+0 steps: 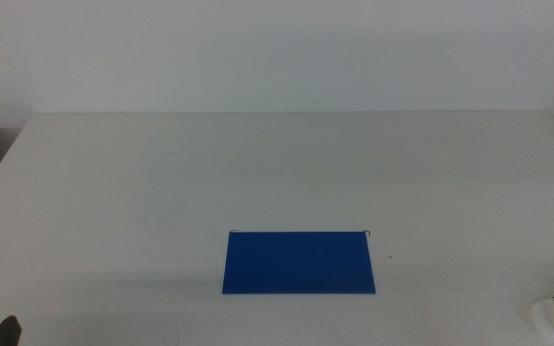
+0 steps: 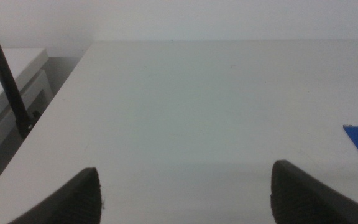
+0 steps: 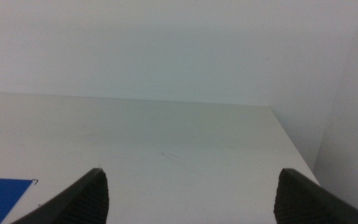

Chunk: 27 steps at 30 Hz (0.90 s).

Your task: Use one arm to grab the shoe from the table and place it on the mat.

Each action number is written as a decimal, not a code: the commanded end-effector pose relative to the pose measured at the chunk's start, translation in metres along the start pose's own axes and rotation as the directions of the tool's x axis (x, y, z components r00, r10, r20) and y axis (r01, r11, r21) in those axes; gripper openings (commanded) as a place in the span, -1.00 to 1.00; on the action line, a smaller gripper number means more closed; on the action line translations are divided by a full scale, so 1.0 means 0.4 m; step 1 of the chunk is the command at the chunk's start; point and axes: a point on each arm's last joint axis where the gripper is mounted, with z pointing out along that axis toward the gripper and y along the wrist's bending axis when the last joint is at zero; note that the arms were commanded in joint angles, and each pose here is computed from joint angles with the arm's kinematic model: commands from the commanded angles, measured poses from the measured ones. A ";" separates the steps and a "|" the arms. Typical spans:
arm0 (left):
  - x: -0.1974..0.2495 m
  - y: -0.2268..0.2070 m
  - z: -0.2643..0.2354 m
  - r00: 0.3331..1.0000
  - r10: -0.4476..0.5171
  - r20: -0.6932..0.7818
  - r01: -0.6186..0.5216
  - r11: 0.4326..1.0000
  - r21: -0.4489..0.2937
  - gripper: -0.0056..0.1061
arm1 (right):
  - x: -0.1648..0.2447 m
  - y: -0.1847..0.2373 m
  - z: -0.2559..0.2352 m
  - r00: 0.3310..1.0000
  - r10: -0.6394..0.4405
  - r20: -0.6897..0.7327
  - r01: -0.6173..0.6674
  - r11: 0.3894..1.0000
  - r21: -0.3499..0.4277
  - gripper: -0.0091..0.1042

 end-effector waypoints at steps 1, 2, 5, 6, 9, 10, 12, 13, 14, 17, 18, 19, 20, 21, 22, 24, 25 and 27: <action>-0.014 0.000 -0.001 0.996 -0.011 0.087 0.011 1.000 0.001 0.78 | -0.045 0.000 -0.011 0.994 -0.017 0.111 0.017 1.000 0.006 0.78; -0.014 0.000 -0.001 0.996 -0.011 0.087 0.011 1.000 0.001 0.78 | -0.060 -0.001 -0.013 0.994 -0.017 0.107 0.016 1.000 0.007 0.78; -0.014 0.000 -0.001 0.996 -0.011 0.087 0.011 1.000 0.001 0.78 | -0.120 -0.003 -0.024 0.997 -0.020 0.071 0.019 1.000 0.014 0.78; -0.014 0.000 -0.001 0.996 -0.011 0.087 0.011 1.000 0.001 0.78 | -0.138 -0.004 -0.026 0.998 -0.025 0.057 0.024 1.000 0.018 0.78; -0.014 0.000 -0.001 0.996 -0.011 0.087 0.011 1.000 0.001 0.78 | -0.207 -0.008 -0.028 0.999 -0.053 0.009 0.053 0.998 0.033 0.78; -0.014 0.000 -0.001 0.996 -0.011 0.087 0.011 1.000 0.001 0.78 | -0.233 -0.009 -0.027 0.998 -0.063 -0.006 0.063 0.997 0.038 0.78; -0.014 0.000 -0.001 0.996 -0.011 0.087 0.011 1.000 0.001 0.78 | -0.284 -0.013 -0.026 0.997 -0.077 -0.032 0.078 0.996 0.049 0.78; -0.014 0.000 -0.001 0.996 -0.011 0.087 0.011 1.000 0.001 0.78 | -0.308 -0.014 -0.022 0.995 -0.078 -0.054 0.081 0.995 0.053 0.78; -0.014 0.000 -0.001 0.996 -0.011 0.087 0.011 1.000 0.001 0.78 | -0.330 -0.015 -0.017 0.994 -0.077 -0.080 0.082 0.995 0.056 0.78; -0.014 0.000 -0.001 0.996 -0.011 0.087 0.011 1.000 0.001 0.78 | -0.385 -0.016 0.005 0.985 -0.061 -0.164 0.071 0.996 0.055 0.78; -0.014 0.000 -0.001 0.996 -0.011 0.087 0.011 1.000 0.001 0.78 | -0.400 -0.017 0.014 0.981 -0.060 -0.186 0.071 0.996 0.053 0.78; -0.014 0.000 -0.001 0.996 -0.011 0.087 0.011 1.000 0.001 0.78 | -0.415 -0.016 0.025 0.975 -0.059 -0.214 0.072 0.996 0.049 0.78; -0.014 0.000 -0.001 0.996 -0.011 0.087 0.011 1.000 0.001 0.78 | -0.432 -0.015 0.037 0.969 -0.061 -0.240 0.073 0.996 0.042 0.78; -0.014 0.000 -0.001 0.996 -0.011 0.087 0.011 1.000 0.001 0.78 | -0.448 -0.013 0.050 0.962 -0.059 -0.268 0.070 0.997 0.033 0.78; -0.014 0.000 -0.001 0.996 -0.011 0.087 0.011 1.000 0.001 0.78 | -0.461 -0.010 0.062 0.948 -0.061 -0.312 0.070 0.997 0.018 0.78; -0.014 0.000 -0.001 0.996 -0.011 0.087 0.011 1.000 0.001 0.78 | -0.476 -0.002 0.085 0.906 -0.072 -0.417 0.071 0.997 -0.017 0.78; -0.014 0.000 -0.001 0.996 -0.011 0.087 0.011 1.000 0.001 0.78 | -0.483 0.003 0.099 0.880 -0.088 -0.466 0.080 0.996 -0.036 0.78; -0.014 0.000 -0.001 0.996 -0.011 0.087 0.011 1.000 0.001 0.78 | -0.498 0.013 0.123 0.836 -0.128 -0.533 0.103 0.992 -0.076 0.78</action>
